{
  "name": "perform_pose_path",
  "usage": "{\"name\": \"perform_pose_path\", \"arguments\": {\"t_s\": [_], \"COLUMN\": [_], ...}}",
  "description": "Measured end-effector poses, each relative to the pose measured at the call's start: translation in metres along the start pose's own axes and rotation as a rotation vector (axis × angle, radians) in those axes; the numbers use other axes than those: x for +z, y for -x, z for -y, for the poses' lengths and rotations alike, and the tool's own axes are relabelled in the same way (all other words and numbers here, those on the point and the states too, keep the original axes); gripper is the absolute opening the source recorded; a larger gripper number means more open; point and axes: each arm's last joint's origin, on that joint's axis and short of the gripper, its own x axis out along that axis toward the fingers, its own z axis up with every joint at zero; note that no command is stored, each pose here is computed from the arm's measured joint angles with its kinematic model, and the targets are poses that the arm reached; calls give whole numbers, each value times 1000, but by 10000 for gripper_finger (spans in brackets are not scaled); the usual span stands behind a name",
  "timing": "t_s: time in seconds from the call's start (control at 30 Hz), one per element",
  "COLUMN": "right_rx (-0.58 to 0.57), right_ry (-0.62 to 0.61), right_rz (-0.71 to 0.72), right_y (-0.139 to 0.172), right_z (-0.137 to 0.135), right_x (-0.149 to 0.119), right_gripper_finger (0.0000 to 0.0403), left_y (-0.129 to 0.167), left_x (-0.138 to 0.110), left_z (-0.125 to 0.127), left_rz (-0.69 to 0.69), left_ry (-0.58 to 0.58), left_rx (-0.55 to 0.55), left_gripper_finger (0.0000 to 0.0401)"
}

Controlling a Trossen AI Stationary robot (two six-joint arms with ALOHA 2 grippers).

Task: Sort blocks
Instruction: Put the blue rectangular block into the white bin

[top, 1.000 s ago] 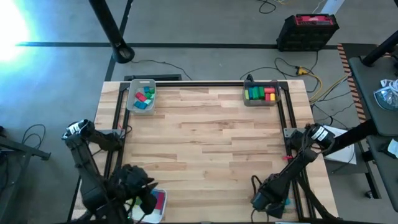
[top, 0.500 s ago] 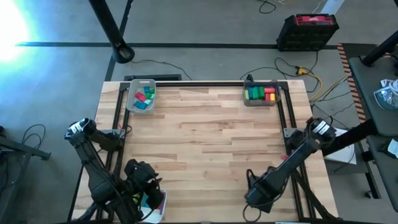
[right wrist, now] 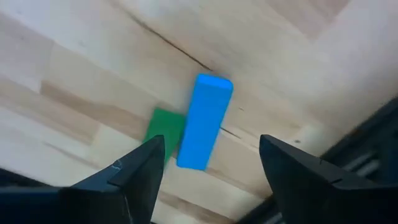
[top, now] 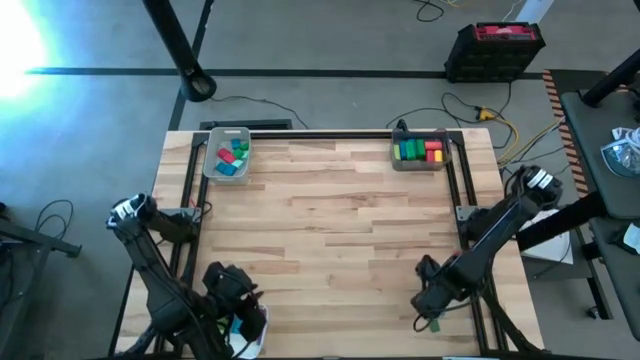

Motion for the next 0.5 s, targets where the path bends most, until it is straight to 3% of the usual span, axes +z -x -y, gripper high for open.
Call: {"name": "perform_pose_path", "arguments": {"t_s": [0.17,0.3,0.5], "right_rx": [53,26,-9], "right_ry": [-106,-185,-186], "right_rz": [35,69,92], "right_y": [-10,-26,-36], "right_z": [10,13,14], "right_x": [6,12,17], "right_gripper_finger": [257,249,226], "left_y": [-4,-3,3], "left_x": [-4,-6,-13], "left_z": [3,5,5], "left_rz": [1,-4,1], "left_ry": [4,2,-46], "left_rx": [6,-19,-41], "left_gripper_finger": [86,86,86]}}
